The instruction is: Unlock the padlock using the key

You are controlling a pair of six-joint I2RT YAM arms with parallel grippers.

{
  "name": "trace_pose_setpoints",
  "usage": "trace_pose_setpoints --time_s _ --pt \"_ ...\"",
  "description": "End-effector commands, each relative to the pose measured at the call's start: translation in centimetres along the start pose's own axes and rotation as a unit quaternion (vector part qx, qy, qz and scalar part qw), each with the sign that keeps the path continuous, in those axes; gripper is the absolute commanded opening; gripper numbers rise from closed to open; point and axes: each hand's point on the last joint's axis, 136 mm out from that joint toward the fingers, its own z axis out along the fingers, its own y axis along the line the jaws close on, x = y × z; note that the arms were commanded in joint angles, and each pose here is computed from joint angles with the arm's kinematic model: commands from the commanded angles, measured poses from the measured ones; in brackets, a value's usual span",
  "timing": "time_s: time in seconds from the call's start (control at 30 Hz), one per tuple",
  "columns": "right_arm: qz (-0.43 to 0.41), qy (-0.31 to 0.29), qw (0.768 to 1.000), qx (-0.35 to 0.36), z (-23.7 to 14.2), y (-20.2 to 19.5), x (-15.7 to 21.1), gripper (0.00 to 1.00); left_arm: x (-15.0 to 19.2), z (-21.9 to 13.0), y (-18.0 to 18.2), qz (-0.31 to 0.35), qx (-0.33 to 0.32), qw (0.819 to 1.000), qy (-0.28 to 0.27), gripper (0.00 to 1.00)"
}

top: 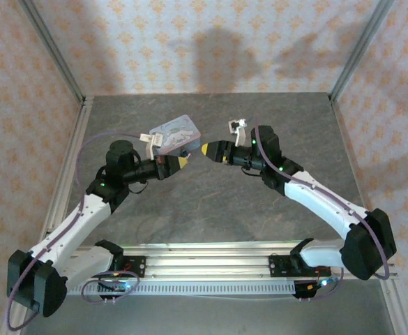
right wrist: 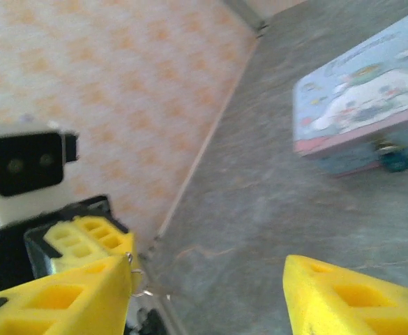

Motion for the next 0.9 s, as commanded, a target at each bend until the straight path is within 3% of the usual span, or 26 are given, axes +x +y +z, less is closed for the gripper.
trace_pose_setpoints --time_s 0.0,0.1,0.23,0.37,0.57,0.87 --pt "0.0 -0.011 0.989 0.149 -0.2 -4.7 -1.6 0.65 0.5 -1.6 3.6 0.015 -0.097 0.995 0.015 0.0" --pt "0.018 0.028 0.974 0.223 2.3 -7.9 -1.9 0.66 0.2 -3.1 7.5 -0.006 -0.189 0.982 0.026 0.0" --pt "0.034 0.083 0.959 0.269 7.5 -11.1 -2.7 0.67 -1.0 -5.9 14.1 -0.055 -0.321 0.945 0.009 0.0" --pt "0.03 0.114 0.945 0.304 12.3 -14.4 -3.5 0.66 -2.0 -7.8 19.3 -0.083 -0.404 0.911 -0.005 0.0" --pt "0.002 0.142 0.928 0.344 16.2 -18.1 -4.3 0.63 -3.8 -7.1 23.8 -0.094 -0.44 0.893 -0.004 0.0" --pt "-0.024 0.178 0.924 0.337 18.3 -20.6 -2.9 0.62 -5.2 -2.4 28.8 -0.099 -0.433 0.895 0.035 0.0"
